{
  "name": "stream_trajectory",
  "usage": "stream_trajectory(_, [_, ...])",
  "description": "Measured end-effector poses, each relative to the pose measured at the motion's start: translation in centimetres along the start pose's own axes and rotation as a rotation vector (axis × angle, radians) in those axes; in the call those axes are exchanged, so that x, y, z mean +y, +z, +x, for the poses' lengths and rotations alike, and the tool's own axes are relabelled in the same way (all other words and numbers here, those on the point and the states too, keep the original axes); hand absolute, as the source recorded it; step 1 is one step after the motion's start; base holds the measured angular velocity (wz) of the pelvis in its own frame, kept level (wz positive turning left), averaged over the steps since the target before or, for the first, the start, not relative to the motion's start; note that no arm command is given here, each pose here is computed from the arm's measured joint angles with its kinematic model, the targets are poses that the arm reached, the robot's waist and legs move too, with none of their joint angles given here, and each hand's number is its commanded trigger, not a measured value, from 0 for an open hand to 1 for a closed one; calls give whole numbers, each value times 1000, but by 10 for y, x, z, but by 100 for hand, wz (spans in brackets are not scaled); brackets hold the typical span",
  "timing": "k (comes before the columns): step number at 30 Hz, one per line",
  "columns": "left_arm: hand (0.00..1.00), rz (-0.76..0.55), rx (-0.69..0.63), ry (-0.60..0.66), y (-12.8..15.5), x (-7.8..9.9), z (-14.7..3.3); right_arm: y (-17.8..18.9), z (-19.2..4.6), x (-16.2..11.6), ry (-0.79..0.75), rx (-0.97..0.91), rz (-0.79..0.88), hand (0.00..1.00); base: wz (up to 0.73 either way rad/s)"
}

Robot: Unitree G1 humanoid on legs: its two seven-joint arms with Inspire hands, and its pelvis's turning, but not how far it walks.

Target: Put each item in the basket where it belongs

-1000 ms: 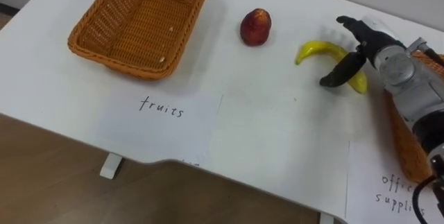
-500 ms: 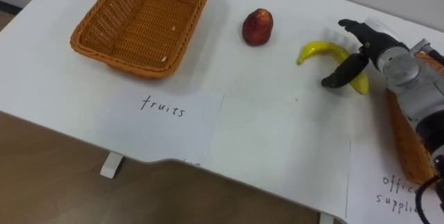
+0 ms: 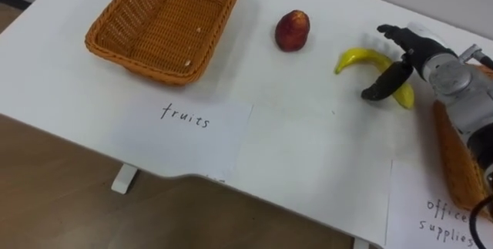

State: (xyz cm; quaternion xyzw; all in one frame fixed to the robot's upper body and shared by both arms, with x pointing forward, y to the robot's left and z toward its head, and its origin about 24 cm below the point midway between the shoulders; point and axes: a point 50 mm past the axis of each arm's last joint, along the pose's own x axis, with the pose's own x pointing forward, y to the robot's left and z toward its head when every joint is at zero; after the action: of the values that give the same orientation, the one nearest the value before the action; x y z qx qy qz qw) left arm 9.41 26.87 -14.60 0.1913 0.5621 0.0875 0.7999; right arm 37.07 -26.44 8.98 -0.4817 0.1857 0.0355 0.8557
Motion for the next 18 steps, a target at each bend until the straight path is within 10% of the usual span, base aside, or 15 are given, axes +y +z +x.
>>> stream_trajectory(16, [0,37,-26,15,5,7,1,3,0,8,84,-23,-85,0,3])
stream_trajectory(17, [0,38,-25,15,5,7,1,3,0,9,91,-23,-88,23,0])
stream_trajectory(18, [0,38,-24,13,5,7,1,3,0,9,100,-20,-91,83,0])
